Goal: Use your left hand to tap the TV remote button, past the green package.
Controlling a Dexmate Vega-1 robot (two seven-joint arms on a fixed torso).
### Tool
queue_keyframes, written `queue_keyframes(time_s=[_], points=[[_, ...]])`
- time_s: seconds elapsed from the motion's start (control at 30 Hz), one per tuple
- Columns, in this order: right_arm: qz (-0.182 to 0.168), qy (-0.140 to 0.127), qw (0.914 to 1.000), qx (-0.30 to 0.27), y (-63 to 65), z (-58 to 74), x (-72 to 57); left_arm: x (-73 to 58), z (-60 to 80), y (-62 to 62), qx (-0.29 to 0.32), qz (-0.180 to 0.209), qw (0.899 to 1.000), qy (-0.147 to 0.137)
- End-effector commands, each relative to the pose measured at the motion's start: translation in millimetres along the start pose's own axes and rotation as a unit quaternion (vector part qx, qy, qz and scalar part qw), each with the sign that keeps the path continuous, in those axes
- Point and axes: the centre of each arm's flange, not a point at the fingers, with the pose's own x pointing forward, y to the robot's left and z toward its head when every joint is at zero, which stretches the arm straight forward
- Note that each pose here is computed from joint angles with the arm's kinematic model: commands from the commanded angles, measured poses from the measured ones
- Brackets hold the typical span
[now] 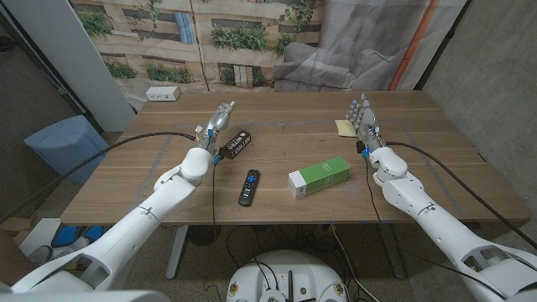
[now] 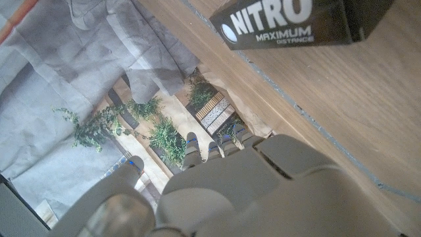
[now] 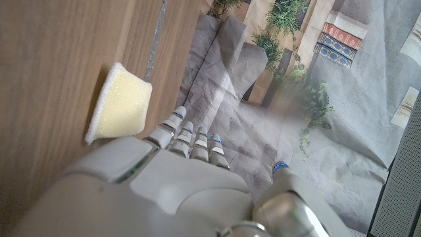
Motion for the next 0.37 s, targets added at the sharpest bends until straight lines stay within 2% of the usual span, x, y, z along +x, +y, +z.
queue_keyframes(time_s=[0.03,0.13,0.33,0.37], points=[[0.006,-0.002,0.9999,0.01,0.7,-5.2,4.0,1.9,-33.5,-10.8,-0.151,0.041,0.988,0.01],[0.004,-0.004,0.9999,0.011,1.0,-5.4,5.0,4.3,-37.9,-14.8,-0.171,0.042,0.984,0.014],[0.001,-0.012,0.9998,0.018,1.6,-4.8,10.9,14.3,-40.9,-25.4,-0.24,0.02,0.971,0.012],[0.0,-0.028,0.9994,0.022,4.9,1.7,14.5,14.7,-36.5,-27.2,-0.252,0.023,0.967,0.004]])
